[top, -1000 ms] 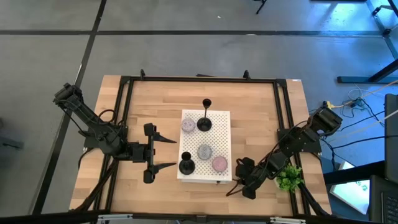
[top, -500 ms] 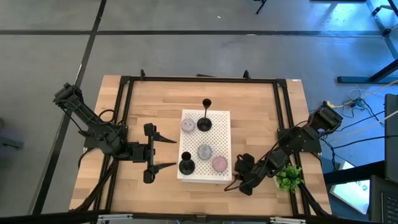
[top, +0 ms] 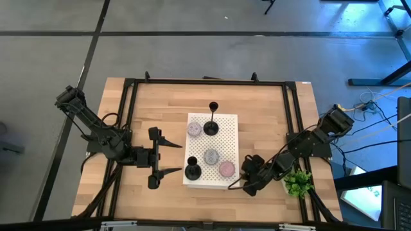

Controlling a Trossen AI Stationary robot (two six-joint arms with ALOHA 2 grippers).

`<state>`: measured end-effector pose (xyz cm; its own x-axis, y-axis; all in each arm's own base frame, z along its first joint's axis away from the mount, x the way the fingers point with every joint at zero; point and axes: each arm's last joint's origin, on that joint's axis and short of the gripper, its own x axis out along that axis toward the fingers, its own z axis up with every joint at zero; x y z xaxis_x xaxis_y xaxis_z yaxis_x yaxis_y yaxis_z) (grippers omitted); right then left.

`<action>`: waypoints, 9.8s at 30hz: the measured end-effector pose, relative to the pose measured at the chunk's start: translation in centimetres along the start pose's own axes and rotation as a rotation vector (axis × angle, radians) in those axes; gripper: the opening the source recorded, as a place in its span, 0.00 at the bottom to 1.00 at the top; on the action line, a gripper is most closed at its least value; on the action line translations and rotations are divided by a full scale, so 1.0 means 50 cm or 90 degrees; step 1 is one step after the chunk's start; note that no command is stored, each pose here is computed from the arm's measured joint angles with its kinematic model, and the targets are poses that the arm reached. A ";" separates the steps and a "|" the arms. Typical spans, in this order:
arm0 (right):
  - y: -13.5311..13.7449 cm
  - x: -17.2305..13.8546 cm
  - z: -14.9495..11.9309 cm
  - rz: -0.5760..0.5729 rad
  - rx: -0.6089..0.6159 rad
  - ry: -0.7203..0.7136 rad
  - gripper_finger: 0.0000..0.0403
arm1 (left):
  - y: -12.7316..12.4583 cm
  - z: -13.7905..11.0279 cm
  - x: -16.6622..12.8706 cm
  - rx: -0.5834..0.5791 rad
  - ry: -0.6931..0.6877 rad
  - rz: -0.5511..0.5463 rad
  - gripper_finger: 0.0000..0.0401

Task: Pick & Place candle stick holders
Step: Put the candle holder on the shelf

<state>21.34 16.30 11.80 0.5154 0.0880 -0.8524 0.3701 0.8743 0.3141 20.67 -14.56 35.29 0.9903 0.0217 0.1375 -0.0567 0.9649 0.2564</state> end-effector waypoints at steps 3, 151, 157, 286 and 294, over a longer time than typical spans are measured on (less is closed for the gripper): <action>-0.001 -0.003 -0.001 0.001 0.000 0.008 0.03 | 0.000 0.000 0.000 0.000 0.000 0.000 0.80; 0.003 -0.315 0.086 -0.380 -0.076 -0.441 0.03 | 0.000 -0.001 0.000 0.003 0.003 -0.001 0.80; -0.003 -0.312 0.097 -0.398 -0.073 -0.444 0.03 | 0.000 -0.001 0.000 0.002 0.003 -0.001 0.80; 0.197 -0.342 0.256 0.375 -0.638 -0.599 0.03 | -0.001 -0.003 0.000 0.006 0.007 -0.002 0.80; 0.191 -0.343 0.270 0.407 -0.637 -0.607 0.03 | -0.002 -0.005 0.000 0.010 0.012 -0.004 0.80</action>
<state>26.45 16.68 35.05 0.8175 0.5758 0.0151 -0.5585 0.7988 -0.2234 20.71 -14.58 35.05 0.9928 0.0202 0.1181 -0.0520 0.9608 0.2724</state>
